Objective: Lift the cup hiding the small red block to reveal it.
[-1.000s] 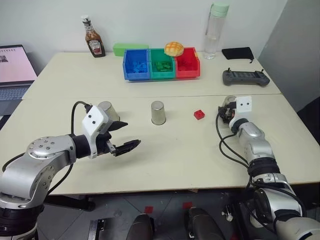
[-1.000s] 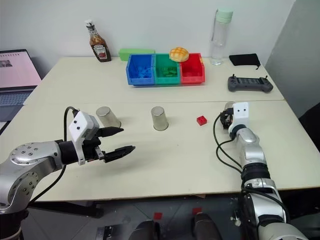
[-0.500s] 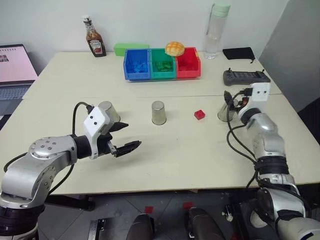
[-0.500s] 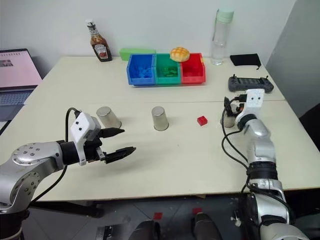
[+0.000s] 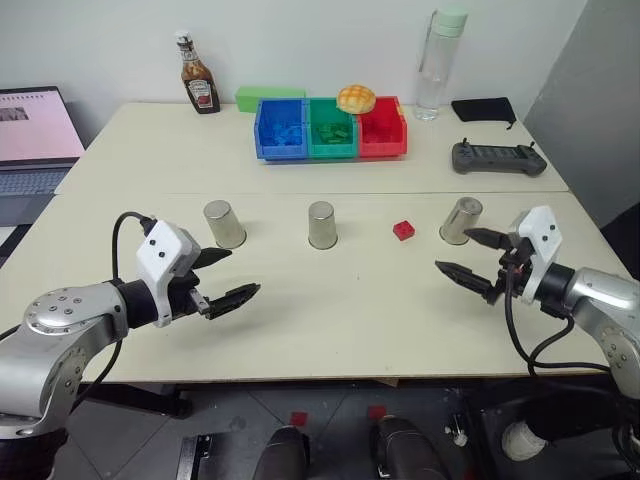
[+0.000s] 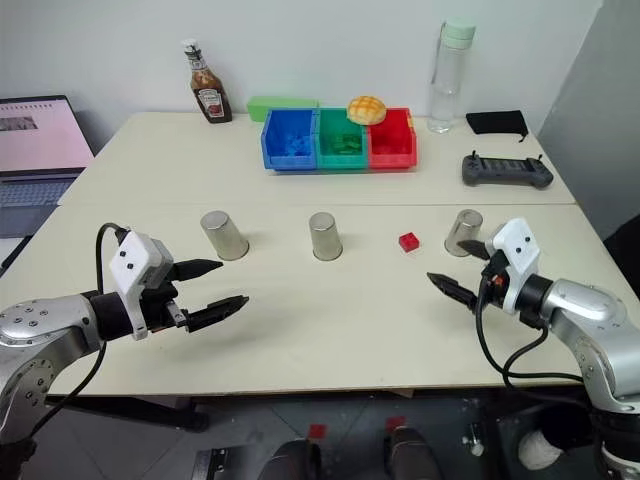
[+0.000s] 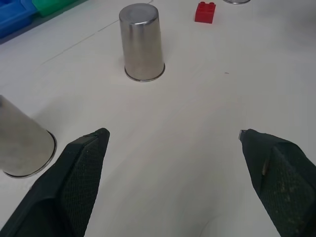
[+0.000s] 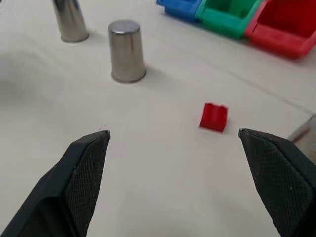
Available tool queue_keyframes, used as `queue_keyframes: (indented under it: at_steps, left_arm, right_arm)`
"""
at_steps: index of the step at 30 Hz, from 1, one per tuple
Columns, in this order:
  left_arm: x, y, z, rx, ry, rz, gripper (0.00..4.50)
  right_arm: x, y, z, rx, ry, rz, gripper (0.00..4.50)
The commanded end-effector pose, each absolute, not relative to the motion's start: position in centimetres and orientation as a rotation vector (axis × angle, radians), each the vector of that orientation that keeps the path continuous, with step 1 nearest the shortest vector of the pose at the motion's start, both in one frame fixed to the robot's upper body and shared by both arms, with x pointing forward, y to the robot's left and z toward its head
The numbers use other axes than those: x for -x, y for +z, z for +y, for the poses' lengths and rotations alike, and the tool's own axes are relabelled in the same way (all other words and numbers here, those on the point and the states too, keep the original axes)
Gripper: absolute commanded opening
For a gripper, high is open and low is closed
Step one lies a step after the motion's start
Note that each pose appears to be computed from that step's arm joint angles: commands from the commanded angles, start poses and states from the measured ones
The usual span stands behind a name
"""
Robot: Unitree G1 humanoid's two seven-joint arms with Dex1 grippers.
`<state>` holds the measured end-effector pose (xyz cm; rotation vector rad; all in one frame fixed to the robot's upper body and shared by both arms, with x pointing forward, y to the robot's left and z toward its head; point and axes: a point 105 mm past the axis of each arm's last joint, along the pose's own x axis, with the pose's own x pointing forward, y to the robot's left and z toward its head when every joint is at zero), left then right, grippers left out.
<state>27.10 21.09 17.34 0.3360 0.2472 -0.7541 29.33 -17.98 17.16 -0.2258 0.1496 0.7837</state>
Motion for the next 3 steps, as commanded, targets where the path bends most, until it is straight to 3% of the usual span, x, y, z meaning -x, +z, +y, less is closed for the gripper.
queue_keyframes:
  at_steps: [1, 3]
  left_arm:
    - [-26.98, 18.39, 21.56, -0.362, -0.74, 0.212, 4.5]
    - [-26.89, 18.46, 21.35, -0.365, -0.763, 0.205, 4.5]
  right_arm:
    - [-28.8, 18.28, -17.99, 0.216, 0.792, 0.122, 4.43]
    - [-28.98, 18.3, -18.05, 0.218, 0.783, 0.115, 4.43]
